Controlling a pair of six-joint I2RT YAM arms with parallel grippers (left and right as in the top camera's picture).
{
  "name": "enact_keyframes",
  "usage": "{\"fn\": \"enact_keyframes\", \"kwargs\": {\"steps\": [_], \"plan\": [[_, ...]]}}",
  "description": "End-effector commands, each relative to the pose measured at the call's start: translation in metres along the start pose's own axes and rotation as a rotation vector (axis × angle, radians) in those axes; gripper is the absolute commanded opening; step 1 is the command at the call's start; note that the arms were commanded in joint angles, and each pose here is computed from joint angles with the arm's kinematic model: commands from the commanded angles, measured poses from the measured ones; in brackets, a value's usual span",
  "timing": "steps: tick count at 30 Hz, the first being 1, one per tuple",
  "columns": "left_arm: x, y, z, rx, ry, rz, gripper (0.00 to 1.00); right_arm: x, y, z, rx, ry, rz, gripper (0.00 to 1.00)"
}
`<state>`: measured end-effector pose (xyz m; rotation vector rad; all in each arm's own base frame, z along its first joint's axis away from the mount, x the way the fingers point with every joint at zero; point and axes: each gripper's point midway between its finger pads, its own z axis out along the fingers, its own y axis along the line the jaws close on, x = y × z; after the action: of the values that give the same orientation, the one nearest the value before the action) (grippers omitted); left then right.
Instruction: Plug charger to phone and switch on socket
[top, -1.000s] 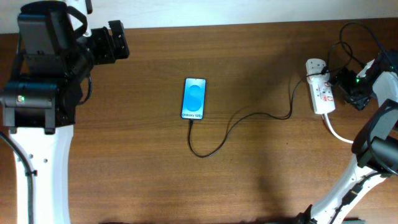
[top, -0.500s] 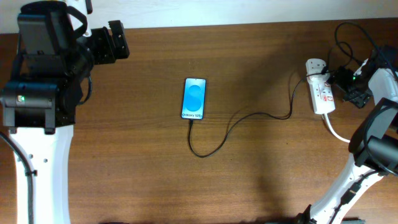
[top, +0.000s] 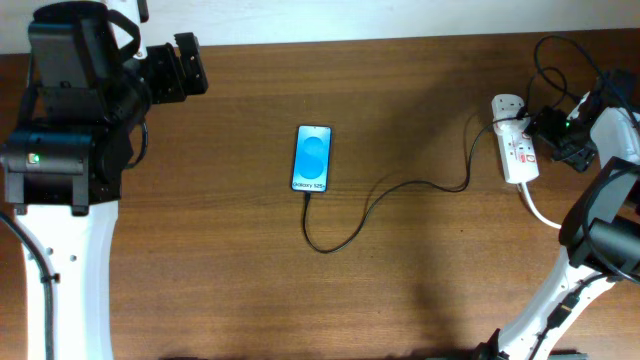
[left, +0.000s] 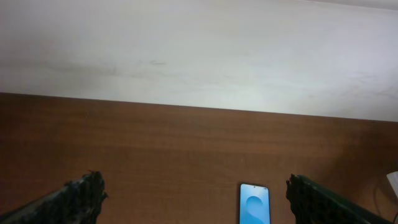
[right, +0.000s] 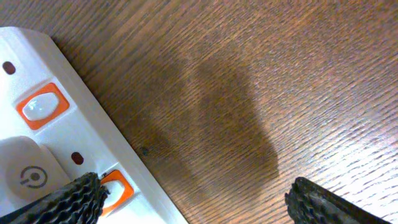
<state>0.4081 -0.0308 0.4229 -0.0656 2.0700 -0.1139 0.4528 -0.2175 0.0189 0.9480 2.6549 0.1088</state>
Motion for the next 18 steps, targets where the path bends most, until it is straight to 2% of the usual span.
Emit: {"fn": "enact_keyframes", "kwargs": {"steps": [1, 16, 18], "plan": [[0.000, 0.004, -0.002, -0.016, -0.005, 0.004, 0.99, 0.043, 0.035, 0.024, -0.061, 0.134, -0.108, 0.99], [0.000, 0.004, -0.002, -0.016, -0.005, 0.004, 0.99, 0.052, 0.047, 0.024, -0.063, 0.155, -0.149, 0.98], [0.000, 0.004, -0.002, -0.016, -0.005, 0.004, 0.99, 0.052, 0.056, 0.023, -0.115, 0.156, -0.162, 0.98]]}}
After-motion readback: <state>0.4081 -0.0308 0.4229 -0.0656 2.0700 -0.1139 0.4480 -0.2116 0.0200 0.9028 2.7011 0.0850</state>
